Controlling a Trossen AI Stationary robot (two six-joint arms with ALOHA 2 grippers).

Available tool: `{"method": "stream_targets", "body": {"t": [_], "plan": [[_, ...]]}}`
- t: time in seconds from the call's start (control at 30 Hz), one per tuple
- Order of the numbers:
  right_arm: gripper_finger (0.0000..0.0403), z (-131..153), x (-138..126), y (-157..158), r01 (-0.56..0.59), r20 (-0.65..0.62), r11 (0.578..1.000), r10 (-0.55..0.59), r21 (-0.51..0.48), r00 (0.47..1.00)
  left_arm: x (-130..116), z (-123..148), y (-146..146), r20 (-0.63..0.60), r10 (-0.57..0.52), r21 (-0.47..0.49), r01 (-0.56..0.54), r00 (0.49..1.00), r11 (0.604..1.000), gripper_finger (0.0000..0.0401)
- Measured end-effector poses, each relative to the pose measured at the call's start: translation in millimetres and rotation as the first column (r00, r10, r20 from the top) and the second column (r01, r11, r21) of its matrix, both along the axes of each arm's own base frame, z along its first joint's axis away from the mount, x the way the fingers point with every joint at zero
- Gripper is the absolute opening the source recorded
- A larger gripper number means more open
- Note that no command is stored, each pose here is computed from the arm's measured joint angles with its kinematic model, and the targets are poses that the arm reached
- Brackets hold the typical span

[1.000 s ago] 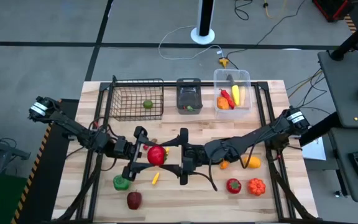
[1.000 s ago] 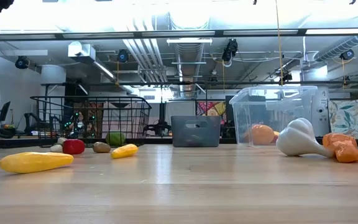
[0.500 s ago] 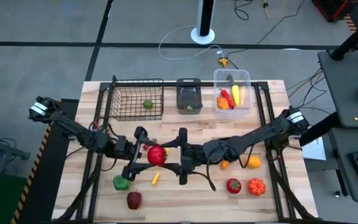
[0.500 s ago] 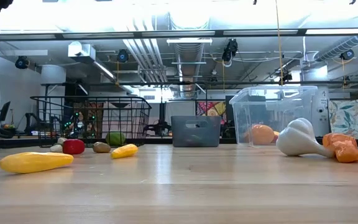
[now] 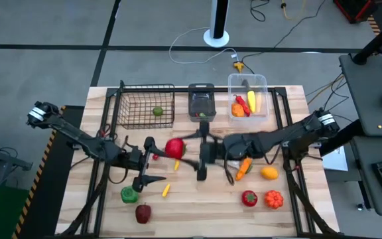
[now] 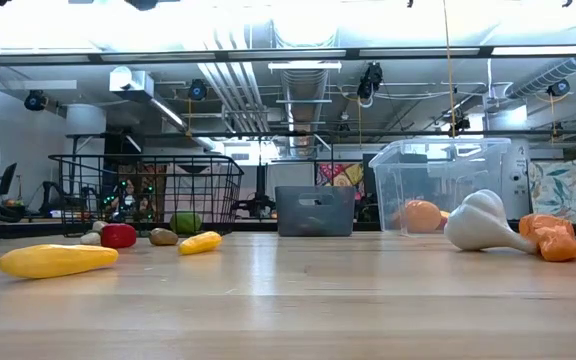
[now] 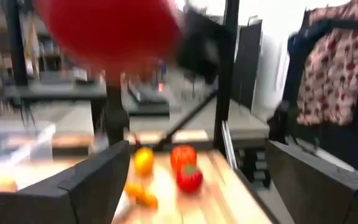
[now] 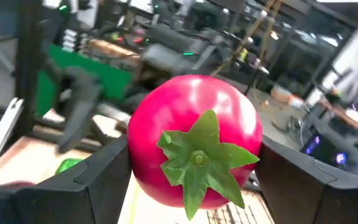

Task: Sort produce into baskets
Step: Put the right tomato into the black basket

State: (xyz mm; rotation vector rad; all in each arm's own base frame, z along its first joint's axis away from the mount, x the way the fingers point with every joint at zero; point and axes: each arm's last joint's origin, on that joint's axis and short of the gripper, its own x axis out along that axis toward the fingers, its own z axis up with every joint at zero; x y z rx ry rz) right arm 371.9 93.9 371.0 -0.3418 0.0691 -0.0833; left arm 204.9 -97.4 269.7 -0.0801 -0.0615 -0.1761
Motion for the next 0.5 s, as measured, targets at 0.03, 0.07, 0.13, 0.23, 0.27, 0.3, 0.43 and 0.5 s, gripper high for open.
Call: {"method": "stream_targets", "body": {"t": [0.03,0.07,0.13,0.23,0.27,0.3,0.43,0.5], "plan": [[0.0294,3.9,-1.6,-7.5,0.019,0.007,0.999,-0.019,0.026,1.000,-1.7,-2.1,1.0,-0.038,0.004,-0.011,-0.004,0.999,1.000,0.0354],[0.0294,7.3,-3.0,-15.9,0.041,-0.003,0.998,-0.041,0.044,0.999,-3.5,-4.1,2.1,-0.074,0.018,-0.028,-0.020,0.997,0.999,0.0354],[0.0294,15.4,-2.5,-32.7,0.087,-0.022,0.993,-0.086,0.076,0.996,-7.2,-6.1,5.8,-0.129,0.070,-0.076,-0.080,0.989,0.994,0.0354],[0.0294,21.6,2.7,-58.3,0.153,-0.084,0.983,-0.145,0.102,0.986,-12.7,-7.2,13.4,-0.178,0.223,-0.124,-0.247,0.958,0.961,0.0354],[0.0294,22.8,6.0,-67.0,0.165,-0.102,0.980,-0.154,0.112,0.983,-15.4,-6.6,16.1,-0.188,0.267,-0.122,-0.292,0.945,0.949,0.0354],[0.0294,23.0,9.2,-76.0,0.178,-0.128,0.977,-0.162,0.120,0.978,-17.9,-4.1,18.3,-0.194,0.296,-0.125,-0.323,0.935,0.938,0.0354],[0.0294,20.1,22.8,-114.7,0.207,-0.221,0.963,-0.167,0.174,0.961,-29.0,9.3,25.6,-0.191,0.347,-0.150,-0.377,0.918,0.914,0.0354],[0.0294,16.7,30.0,-132.7,0.226,-0.264,0.954,-0.171,0.195,0.949,-33.7,12.3,28.4,-0.204,0.360,-0.145,-0.391,0.910,0.909,0.0354]]}}
